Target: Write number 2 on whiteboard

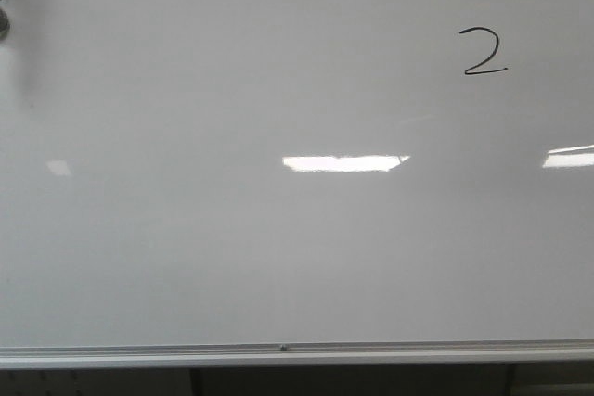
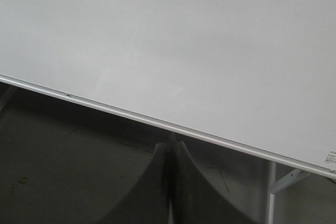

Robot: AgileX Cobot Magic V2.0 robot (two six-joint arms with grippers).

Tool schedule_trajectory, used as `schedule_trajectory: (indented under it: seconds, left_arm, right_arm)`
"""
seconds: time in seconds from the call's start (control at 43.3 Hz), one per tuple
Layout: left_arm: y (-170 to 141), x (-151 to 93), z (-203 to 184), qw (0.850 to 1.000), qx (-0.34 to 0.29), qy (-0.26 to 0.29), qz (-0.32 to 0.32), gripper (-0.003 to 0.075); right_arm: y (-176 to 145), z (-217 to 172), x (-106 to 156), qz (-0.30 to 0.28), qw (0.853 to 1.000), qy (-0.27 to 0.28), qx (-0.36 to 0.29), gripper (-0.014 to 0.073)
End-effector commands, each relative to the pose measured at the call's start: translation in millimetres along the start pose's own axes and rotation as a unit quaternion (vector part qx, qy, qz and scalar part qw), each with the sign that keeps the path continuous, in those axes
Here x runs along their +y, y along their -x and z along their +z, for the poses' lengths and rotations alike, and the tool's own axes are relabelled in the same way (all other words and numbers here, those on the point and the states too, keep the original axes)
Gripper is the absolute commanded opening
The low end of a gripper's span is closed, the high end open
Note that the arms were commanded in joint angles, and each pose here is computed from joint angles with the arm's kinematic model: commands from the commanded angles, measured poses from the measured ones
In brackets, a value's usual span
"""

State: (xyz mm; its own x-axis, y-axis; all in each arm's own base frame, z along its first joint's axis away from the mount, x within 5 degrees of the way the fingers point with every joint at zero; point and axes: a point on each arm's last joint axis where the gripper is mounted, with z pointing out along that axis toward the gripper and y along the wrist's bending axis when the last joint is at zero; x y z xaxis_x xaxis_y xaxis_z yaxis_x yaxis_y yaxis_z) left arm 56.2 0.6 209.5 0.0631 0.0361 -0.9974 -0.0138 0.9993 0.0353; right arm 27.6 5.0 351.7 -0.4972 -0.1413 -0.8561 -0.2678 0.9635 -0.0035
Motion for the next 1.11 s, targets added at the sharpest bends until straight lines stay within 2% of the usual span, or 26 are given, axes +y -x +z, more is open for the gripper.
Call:
schedule_trajectory:
  seconds: [0.0, 0.254, 0.416, 0.508, 0.601, 0.785, 0.924, 1.017, 1.086]
  left_arm:
    - [-2.7, 0.2, -1.5, 0.999, -0.037, 0.003, -0.008, -0.0020]
    - [-2.7, 0.2, -1.5, 0.999, -0.037, 0.003, -0.008, -0.0020]
    - [-2.7, 0.2, -1.5, 0.999, -0.037, 0.003, -0.008, -0.0020]
    - [-2.7, 0.2, -1.5, 0.999, -0.037, 0.003, -0.008, -0.0020]
    - [-2.7, 0.2, -1.5, 0.999, -0.037, 0.003, -0.008, -0.0020]
    - [-2.7, 0.2, -1.5, 0.999, -0.037, 0.003, -0.008, -0.0020]
    - [-2.7, 0.2, -1.5, 0.999, -0.037, 0.003, -0.008, -0.0020]
    - [-2.7, 0.2, -1.5, 0.999, -0.037, 0.003, -0.008, -0.0020]
    - [-2.7, 0.2, -1.5, 0.999, -0.037, 0.003, -0.008, -0.0020]
  right_arm:
    - [11.4, -3.2, -1.3, -0.002, 0.999, -0.009, -0.040, -0.0066]
    - [11.6, -2.6, -1.2, -0.002, 0.999, -0.009, -0.042, -0.0066]
    - [-7.9, 9.0, -2.6, 0.006, 0.998, -0.028, -0.052, -0.0066]
    - [-21.4, 19.6, -4.0, 0.016, 0.994, -0.052, -0.094, -0.0066]
    - [-36.2, 33.3, -6.1, 0.025, 0.985, -0.082, -0.153, -0.0066]
    - [-71.2, 62.9, -10.1, 0.030, 0.965, -0.125, -0.230, -0.0066]
    - [-92.9, 81.7, -11.7, 0.027, 0.952, -0.136, -0.271, -0.0066]
    - [-105.7, 92.2, -11.6, 0.019, 0.936, -0.137, -0.324, -0.0066]
    - [-107.6, 93.4, -11.5, 0.018, 0.934, -0.137, -0.329, -0.0066]
